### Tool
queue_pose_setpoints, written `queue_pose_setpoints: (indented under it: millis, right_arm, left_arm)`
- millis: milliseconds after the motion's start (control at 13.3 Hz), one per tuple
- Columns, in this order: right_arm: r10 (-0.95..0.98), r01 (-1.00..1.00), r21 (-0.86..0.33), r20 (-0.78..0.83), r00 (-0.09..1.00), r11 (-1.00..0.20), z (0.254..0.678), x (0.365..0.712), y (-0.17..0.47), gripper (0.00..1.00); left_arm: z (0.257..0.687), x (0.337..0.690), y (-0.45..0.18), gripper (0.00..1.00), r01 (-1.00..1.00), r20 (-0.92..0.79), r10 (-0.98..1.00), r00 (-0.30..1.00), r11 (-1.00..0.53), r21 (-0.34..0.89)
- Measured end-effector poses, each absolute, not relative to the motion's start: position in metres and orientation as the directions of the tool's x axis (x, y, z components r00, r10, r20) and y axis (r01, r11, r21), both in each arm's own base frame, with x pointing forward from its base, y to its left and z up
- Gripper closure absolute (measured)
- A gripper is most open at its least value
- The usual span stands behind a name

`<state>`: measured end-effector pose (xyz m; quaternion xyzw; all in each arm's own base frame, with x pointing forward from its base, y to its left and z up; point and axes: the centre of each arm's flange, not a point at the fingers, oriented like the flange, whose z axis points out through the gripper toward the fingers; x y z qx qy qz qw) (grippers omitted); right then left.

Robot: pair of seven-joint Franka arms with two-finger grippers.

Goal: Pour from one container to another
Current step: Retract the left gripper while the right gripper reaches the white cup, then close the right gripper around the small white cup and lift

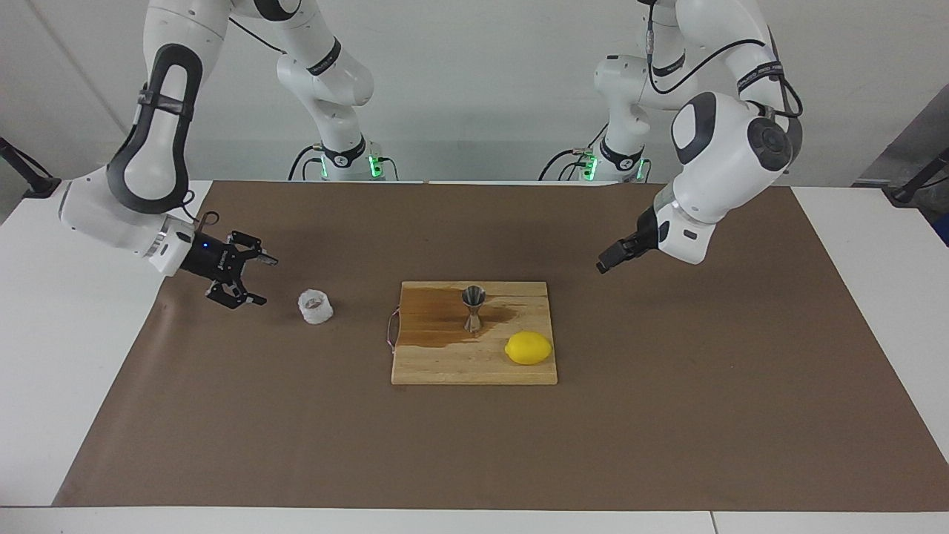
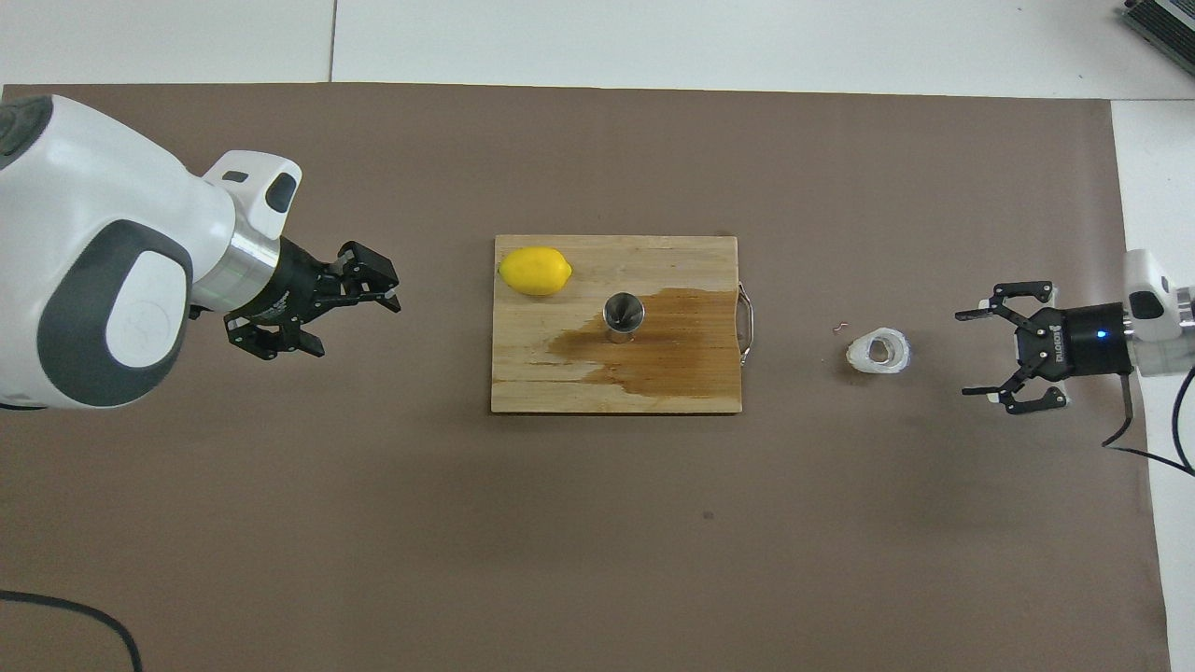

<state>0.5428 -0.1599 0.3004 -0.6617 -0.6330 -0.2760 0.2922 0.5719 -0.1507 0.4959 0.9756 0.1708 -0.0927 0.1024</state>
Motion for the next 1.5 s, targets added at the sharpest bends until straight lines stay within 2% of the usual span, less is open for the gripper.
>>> queue_pose_setpoints:
  millis: [225, 450, 899, 1274, 1499]
  right_arm:
    - [0.594, 0.999, -0.012, 0.804, 0.029, -0.032, 0.253, 0.546, -0.155, 0.00]
    - [0.553, 0.999, 0.025, 0.833, -0.006, -0.026, 0.249, 0.552, -0.137, 0.00]
    - [0.494, 0.999, 0.008, 0.869, 0.015, -0.045, 0.233, 0.546, -0.114, 0.00]
    - [0.430, 0.999, 0.011, 0.903, 0.010, -0.048, 0.189, 0.542, -0.097, 0.00]
    - [0.425, 0.999, 0.022, 0.905, -0.001, -0.043, 0.189, 0.543, -0.096, 0.00]
  left_arm:
    - [0.529, 0.573, -0.117, 0.00, 0.187, -0.154, 0.169, 0.974, -0.975, 0.117]
    - [0.557, 0.566, -0.091, 0.00, 0.067, -0.095, 0.060, 0.994, -0.996, 0.067]
    - [0.598, 0.558, -0.063, 0.00, -0.029, -0.006, -0.030, 1.000, -0.999, 0.025]
    - [0.617, 0.555, -0.044, 0.00, -0.058, 0.032, -0.058, 0.998, -0.998, 0.026]
    - [0.622, 0.552, -0.042, 0.00, -0.062, 0.039, -0.061, 0.997, -0.998, 0.028]
